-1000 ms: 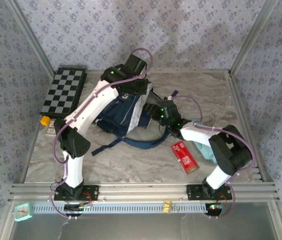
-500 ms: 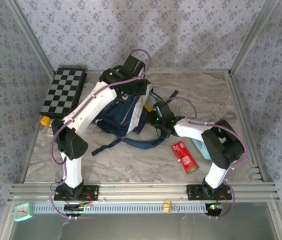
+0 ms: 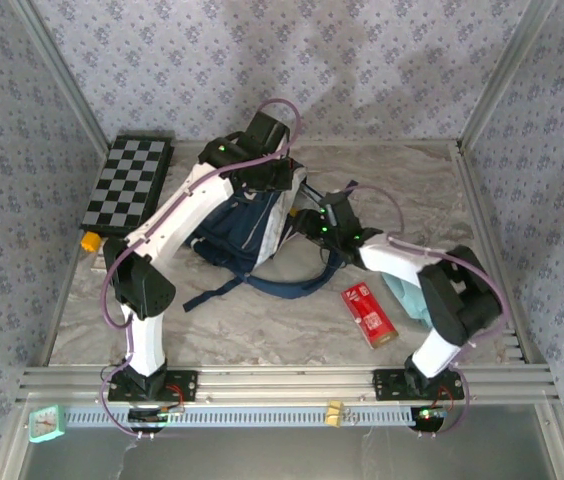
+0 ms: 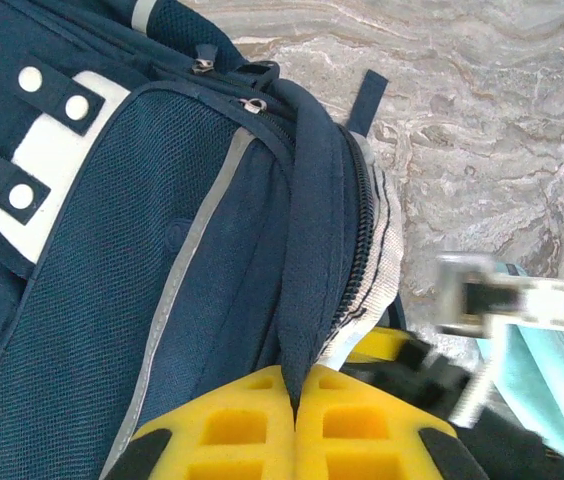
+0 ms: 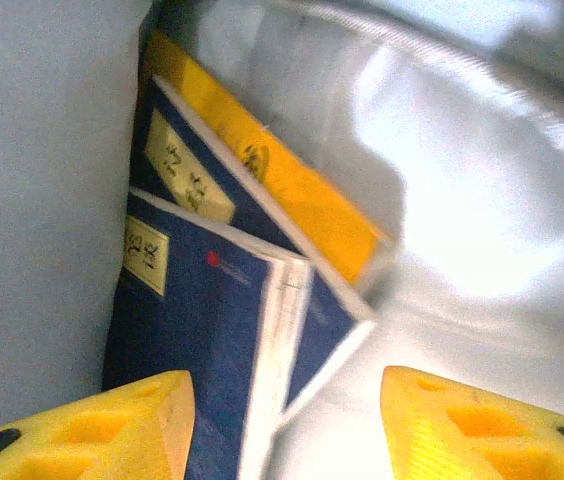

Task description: Pack the student bag

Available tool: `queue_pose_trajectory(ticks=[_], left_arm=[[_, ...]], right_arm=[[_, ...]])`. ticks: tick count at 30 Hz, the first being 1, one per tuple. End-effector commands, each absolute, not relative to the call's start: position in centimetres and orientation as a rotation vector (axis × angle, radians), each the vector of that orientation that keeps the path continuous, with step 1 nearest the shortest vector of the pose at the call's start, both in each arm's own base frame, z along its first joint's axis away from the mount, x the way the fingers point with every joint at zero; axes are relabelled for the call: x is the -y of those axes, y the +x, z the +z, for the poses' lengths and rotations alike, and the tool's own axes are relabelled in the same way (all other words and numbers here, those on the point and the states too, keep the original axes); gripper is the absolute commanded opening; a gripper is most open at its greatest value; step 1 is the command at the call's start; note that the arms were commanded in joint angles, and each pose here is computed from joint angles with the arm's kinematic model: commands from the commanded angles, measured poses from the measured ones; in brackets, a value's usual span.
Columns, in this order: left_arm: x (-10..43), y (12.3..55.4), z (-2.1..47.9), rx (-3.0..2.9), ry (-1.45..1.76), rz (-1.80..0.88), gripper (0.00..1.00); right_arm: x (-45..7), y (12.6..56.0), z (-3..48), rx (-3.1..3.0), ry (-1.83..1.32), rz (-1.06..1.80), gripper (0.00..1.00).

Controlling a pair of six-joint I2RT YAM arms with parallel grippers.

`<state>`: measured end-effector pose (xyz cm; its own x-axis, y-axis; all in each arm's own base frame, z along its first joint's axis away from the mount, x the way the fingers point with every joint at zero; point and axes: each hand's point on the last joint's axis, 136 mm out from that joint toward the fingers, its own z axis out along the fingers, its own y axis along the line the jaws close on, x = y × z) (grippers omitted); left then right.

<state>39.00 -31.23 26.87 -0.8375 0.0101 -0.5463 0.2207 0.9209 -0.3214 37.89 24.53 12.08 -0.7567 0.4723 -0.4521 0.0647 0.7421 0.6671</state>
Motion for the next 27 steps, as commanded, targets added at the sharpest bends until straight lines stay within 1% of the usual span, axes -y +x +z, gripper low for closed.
queue_pose_trajectory(ticks=[1,2,3,4,6,8,11,15,17,19,24,27], left_arm=[[30.7,39.4,29.2,-2.454,0.113,-0.564,0.0],[30.8,39.2,28.6,-2.469,0.106,-0.564,0.01],[31.2,38.9,28.2,-2.48,0.112,-0.582,0.07],[31.6,38.6,27.9,-2.493,0.129,-0.606,0.14],[32.0,37.7,27.6,-2.513,0.144,-0.639,0.33],[32.0,36.6,28.4,-2.499,0.158,-0.679,0.45],[30.1,34.9,28.4,-2.474,0.11,-0.706,0.54],[24.7,32.8,26.4,-2.477,-0.097,-0.715,0.61],[21.8,31.7,24.3,-2.502,-0.227,-0.704,0.63],[18.5,30.2,21.1,-2.546,-0.397,-0.666,0.63],[14.3,28.3,15.1,-2.522,-0.768,-0.729,0.61],[14.1,27.9,12.3,-2.505,-0.91,-0.822,0.61]], right_arm=[[-21.4,36.3,14.7,-2.314,0.329,0.783,0.57],[-20.0,35.7,14.9,-2.335,0.342,0.754,0.57],[-18.7,35.2,15.3,-2.345,0.359,0.723,0.57],[-17.8,34.7,15.8,-2.343,0.364,0.715,0.58],[-15.9,33.6,16.7,-2.335,0.36,0.708,0.6],[-14.2,32.4,17.2,-2.356,0.376,0.666,0.61],[-12.8,31.1,17.8,-2.378,0.38,0.674,0.64],[-14.3,29.4,17.6,-2.468,0.33,0.755,0.66],[-15.7,28.5,16.9,-2.53,0.299,0.767,0.66],[-17.6,27.6,16.0,-2.594,0.261,0.774,0.66],[-21.3,26.4,14.3,-2.675,0.2,0.778,0.66],[-22.6,25.9,13.6,-2.694,0.188,0.786,0.66]])
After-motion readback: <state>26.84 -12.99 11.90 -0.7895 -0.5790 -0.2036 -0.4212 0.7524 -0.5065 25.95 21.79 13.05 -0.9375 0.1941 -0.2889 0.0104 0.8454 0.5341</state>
